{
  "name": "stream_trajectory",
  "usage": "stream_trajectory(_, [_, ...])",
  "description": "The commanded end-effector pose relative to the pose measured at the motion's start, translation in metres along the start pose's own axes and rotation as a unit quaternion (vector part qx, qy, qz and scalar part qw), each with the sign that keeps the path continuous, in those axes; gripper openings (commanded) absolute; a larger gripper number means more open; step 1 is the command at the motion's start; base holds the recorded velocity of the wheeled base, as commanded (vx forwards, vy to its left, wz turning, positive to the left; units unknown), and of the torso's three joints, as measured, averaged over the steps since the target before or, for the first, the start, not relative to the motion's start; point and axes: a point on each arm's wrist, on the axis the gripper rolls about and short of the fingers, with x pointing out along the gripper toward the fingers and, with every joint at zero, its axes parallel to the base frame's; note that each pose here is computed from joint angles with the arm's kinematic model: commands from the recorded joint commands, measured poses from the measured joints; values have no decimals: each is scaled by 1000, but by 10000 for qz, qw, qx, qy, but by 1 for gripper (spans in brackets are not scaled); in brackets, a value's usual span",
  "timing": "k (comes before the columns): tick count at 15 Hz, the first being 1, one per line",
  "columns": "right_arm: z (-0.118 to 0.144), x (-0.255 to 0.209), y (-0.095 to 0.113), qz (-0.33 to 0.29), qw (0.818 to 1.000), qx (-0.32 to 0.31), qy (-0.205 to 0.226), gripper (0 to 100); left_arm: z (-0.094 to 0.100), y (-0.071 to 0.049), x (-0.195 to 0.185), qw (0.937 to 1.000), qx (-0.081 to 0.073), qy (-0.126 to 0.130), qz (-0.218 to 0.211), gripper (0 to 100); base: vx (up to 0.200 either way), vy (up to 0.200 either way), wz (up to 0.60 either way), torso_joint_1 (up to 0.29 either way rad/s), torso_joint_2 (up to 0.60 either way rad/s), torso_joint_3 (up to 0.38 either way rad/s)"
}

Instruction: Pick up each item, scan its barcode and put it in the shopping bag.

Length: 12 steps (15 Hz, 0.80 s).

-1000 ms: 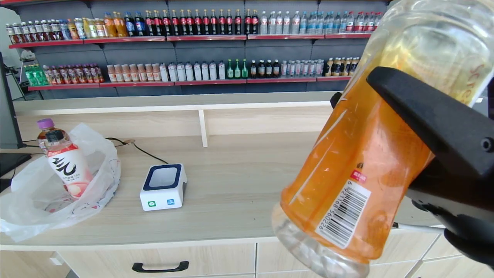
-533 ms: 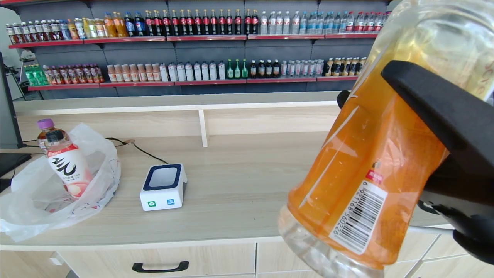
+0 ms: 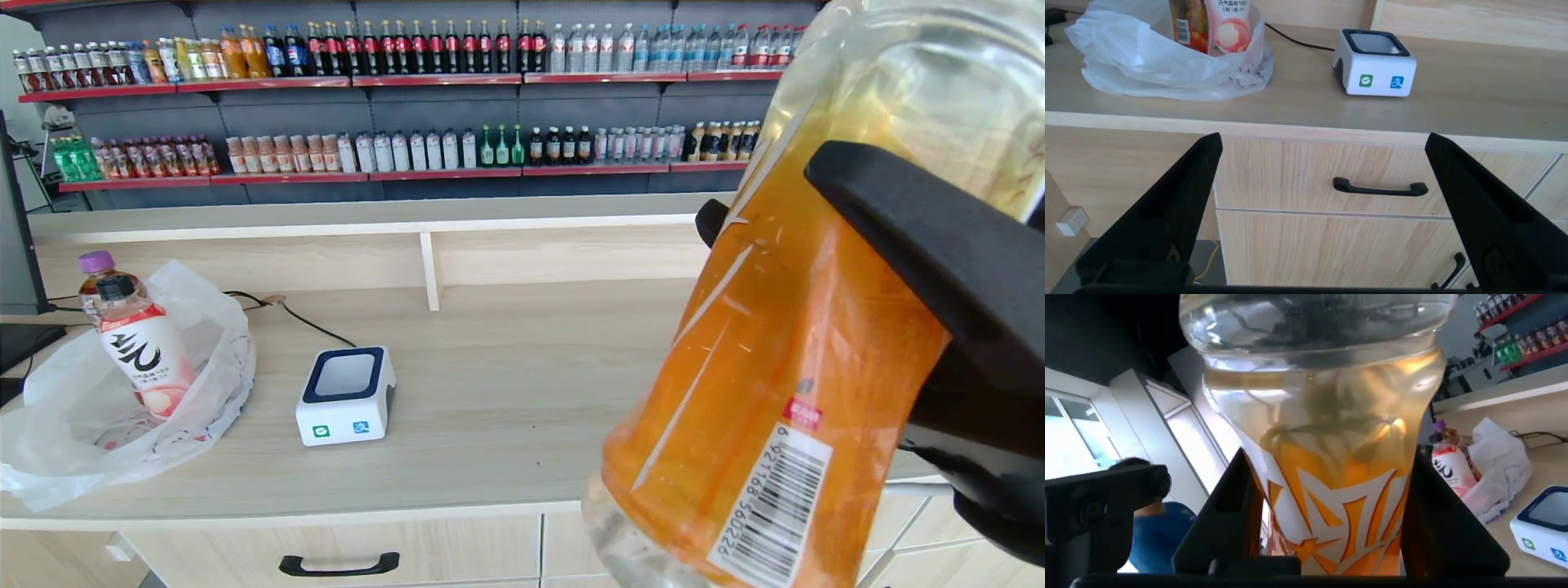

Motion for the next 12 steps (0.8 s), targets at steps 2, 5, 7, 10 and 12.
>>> stream_trajectory(2, [-5,-3,-9,-74,9997,-37,222,0,0,0,0,10000,-3,-4,6,100,0,0,0,0,0,0])
stream_trajectory(5, [-3,-2,-52,-757,9945,-676,248,0,0,0,0,10000,-3,-4,6,100,0,0,0,0,0,0])
stream_trajectory(7, [-5,3,-65,-791,9915,-960,387,0,0,0,0,10000,-3,-4,6,100,0,0,0,0,0,0])
stream_trajectory(10, [-25,-1,-90,-1237,9751,-1679,749,0,0,0,0,10000,-3,-3,-2,100,0,0,0,0,0,0])
stream_trajectory(12, [-30,-8,-98,-1754,9606,-2044,686,0,0,0,0,10000,-3,-4,6,100,0,0,0,0,0,0])
